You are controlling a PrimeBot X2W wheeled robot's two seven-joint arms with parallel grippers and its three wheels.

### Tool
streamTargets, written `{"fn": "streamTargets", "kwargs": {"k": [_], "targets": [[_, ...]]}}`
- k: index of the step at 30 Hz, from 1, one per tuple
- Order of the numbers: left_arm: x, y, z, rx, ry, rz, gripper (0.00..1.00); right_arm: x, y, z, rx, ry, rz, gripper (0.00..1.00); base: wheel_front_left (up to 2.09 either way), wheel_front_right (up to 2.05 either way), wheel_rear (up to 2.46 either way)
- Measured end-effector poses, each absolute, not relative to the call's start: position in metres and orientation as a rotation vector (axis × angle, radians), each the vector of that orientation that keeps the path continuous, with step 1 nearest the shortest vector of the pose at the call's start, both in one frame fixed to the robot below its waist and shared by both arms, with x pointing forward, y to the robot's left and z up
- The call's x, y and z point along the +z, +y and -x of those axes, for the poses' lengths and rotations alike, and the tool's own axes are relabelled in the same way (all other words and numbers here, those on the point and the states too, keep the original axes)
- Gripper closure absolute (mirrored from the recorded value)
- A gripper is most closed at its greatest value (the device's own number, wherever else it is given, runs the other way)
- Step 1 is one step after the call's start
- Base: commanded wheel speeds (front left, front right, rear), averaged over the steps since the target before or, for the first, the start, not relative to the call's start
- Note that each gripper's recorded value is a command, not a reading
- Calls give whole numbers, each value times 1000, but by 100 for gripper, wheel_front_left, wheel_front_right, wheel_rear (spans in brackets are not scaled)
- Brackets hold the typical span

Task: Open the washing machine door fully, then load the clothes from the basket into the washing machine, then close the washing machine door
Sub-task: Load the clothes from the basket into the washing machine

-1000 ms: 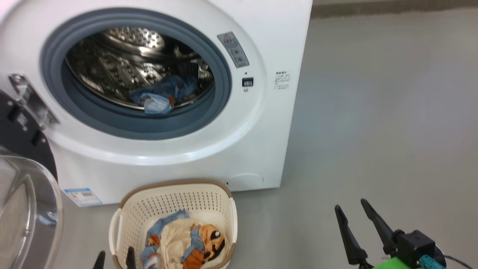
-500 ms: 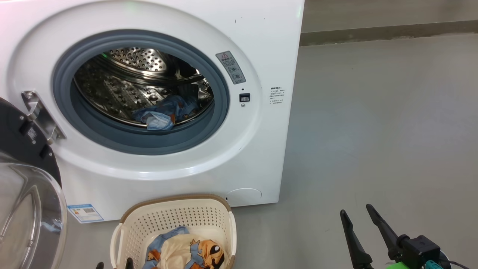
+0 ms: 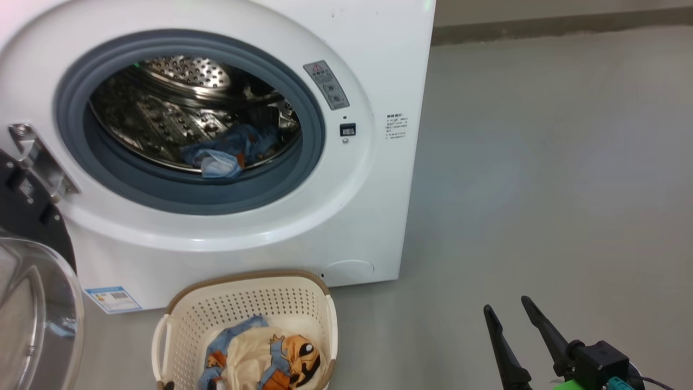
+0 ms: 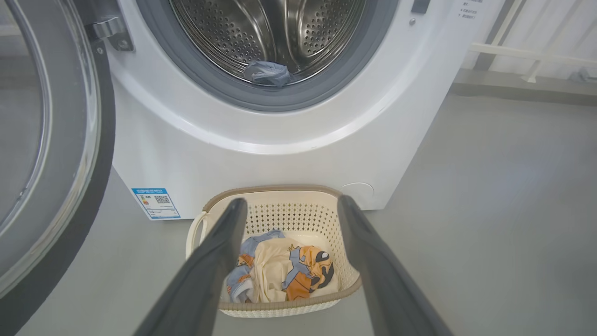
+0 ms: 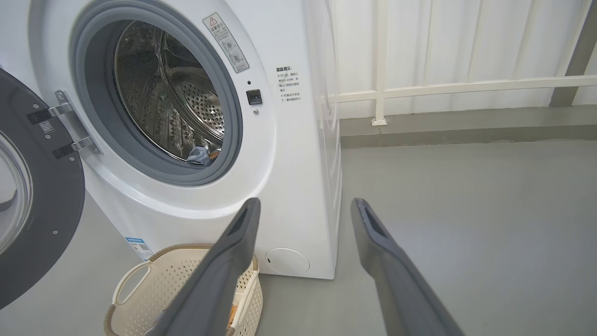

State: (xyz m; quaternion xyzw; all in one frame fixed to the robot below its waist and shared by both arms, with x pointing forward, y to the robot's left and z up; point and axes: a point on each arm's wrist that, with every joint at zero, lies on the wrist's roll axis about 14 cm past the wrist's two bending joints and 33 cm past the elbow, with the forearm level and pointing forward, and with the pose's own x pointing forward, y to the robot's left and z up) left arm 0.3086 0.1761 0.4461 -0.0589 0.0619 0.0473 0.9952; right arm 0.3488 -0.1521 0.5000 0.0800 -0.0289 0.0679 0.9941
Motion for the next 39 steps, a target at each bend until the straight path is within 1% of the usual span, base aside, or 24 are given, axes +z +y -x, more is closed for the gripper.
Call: {"fn": "streamTargets", "kwargs": {"k": [5, 13, 20, 27, 31, 35, 39], "targets": [[439, 167, -334, 57, 144, 105, 0, 492, -149, -356, 137, -31, -168, 0, 0, 0, 0], [403, 153, -380, -26, 291, 84, 0, 489, -149, -393, 138, -33, -168, 0, 0, 0, 0], [350, 150, -418, -71, 489, 59, 0, 474, -142, -430, 162, -12, -162, 0, 0, 0, 0], [286, 156, -448, -84, 693, 14, 0, 443, -138, -462, 175, 39, -165, 0, 0, 0, 0], [246, 160, -452, -89, 815, -9, 0, 419, -134, -473, 183, 84, -169, 0, 0, 0, 0], [206, 166, -443, -100, 960, -50, 0, 396, -138, -480, 173, 126, -165, 0, 0, 0, 0], [176, 172, -441, -82, 1039, -71, 0, 372, -139, -479, 169, 181, -166, 0, 0, 0, 0]]}}
